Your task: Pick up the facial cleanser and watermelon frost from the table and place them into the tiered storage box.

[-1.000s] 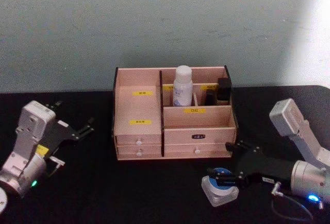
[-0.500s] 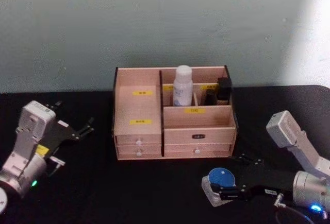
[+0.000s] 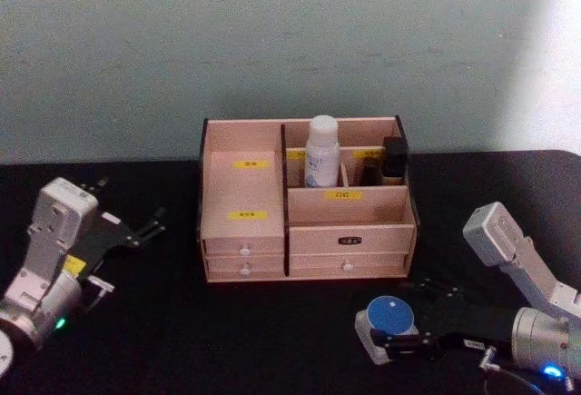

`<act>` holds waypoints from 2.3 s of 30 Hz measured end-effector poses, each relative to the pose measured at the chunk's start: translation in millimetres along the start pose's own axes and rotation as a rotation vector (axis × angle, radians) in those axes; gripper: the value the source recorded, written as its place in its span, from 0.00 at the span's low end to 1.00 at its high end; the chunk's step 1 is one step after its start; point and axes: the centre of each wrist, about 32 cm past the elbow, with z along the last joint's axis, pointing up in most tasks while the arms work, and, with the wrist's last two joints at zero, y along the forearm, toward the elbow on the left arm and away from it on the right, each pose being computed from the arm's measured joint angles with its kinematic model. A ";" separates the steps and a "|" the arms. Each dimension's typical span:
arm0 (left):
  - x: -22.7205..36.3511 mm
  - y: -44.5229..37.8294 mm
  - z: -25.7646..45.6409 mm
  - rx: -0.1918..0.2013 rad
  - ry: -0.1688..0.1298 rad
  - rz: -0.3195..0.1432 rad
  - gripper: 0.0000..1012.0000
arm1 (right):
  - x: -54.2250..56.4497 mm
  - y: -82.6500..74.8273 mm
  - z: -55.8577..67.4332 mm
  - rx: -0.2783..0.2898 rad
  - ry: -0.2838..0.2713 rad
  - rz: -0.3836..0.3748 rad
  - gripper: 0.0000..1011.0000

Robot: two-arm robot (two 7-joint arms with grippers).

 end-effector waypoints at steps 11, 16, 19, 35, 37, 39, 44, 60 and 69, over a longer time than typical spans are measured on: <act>0.0 0.0 0.0 0.000 0.000 0.000 0.99 | -2.6 1.6 -2.7 -0.011 -0.002 0.013 0.99; 0.0 0.0 0.0 0.000 0.000 0.000 0.99 | -3.6 2.2 -3.5 -0.016 -0.006 0.015 0.99; 0.0 0.0 0.0 0.000 0.000 0.000 0.99 | -4.1 2.5 -3.8 -0.020 -0.011 0.015 0.99; 0.0 0.0 0.0 0.000 0.000 0.000 0.99 | -4.5 2.8 -3.6 -0.019 -0.015 0.013 0.94; 0.0 0.0 0.0 0.000 0.000 0.000 0.99 | -4.4 2.8 -3.5 -0.019 -0.015 0.013 0.90; 0.0 0.0 0.0 0.000 0.000 0.000 0.99 | -4.3 2.7 -3.4 -0.018 -0.015 0.012 0.83; 0.0 0.0 0.0 0.000 0.000 0.000 0.99 | -4.2 2.6 -3.4 -0.018 -0.014 0.013 0.71; 0.0 0.0 0.0 0.000 0.000 0.000 0.99 | -3.7 2.3 -2.9 -0.013 -0.009 0.014 0.70; 0.0 0.0 0.0 0.000 0.000 0.000 0.99 | 3.0 -0.1 12.7 0.056 -0.010 0.004 0.70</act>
